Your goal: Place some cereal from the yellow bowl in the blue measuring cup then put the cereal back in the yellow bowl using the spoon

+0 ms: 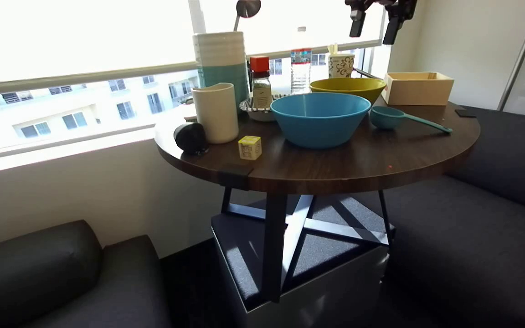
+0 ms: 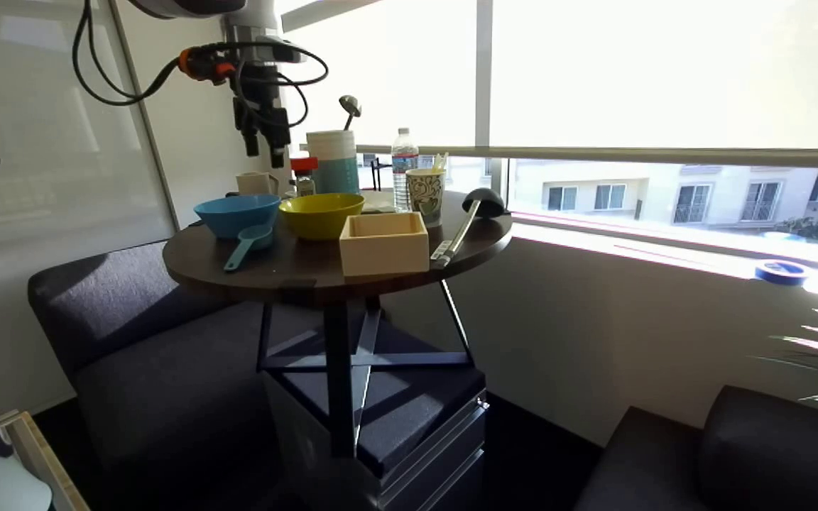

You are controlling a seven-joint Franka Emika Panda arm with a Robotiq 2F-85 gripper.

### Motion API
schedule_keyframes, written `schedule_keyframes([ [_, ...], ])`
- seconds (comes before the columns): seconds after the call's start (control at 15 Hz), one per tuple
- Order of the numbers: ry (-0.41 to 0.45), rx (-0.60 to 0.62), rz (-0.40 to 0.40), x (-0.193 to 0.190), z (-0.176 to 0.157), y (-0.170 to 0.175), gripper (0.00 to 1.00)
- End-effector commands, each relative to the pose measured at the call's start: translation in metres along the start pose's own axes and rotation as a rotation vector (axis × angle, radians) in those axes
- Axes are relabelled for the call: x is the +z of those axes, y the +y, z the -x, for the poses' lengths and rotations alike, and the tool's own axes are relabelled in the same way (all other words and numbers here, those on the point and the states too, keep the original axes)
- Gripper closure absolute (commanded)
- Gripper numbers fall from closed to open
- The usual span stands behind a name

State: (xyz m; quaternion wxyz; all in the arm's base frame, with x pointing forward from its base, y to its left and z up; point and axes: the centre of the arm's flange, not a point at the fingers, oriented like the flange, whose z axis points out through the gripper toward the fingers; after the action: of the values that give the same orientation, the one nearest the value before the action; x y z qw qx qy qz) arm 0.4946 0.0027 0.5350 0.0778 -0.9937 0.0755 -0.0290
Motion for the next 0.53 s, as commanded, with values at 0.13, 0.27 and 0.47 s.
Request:
schedule_keyframes([
  [0.13, 0.106, 0.023, 0.138, 0.045, -0.024, 0.015, 0.0],
  [0.27, 0.118, 0.034, 0.163, 0.058, -0.031, 0.017, 0.0],
  [0.47, 0.131, 0.043, 0.183, 0.075, -0.039, 0.02, 0.0],
])
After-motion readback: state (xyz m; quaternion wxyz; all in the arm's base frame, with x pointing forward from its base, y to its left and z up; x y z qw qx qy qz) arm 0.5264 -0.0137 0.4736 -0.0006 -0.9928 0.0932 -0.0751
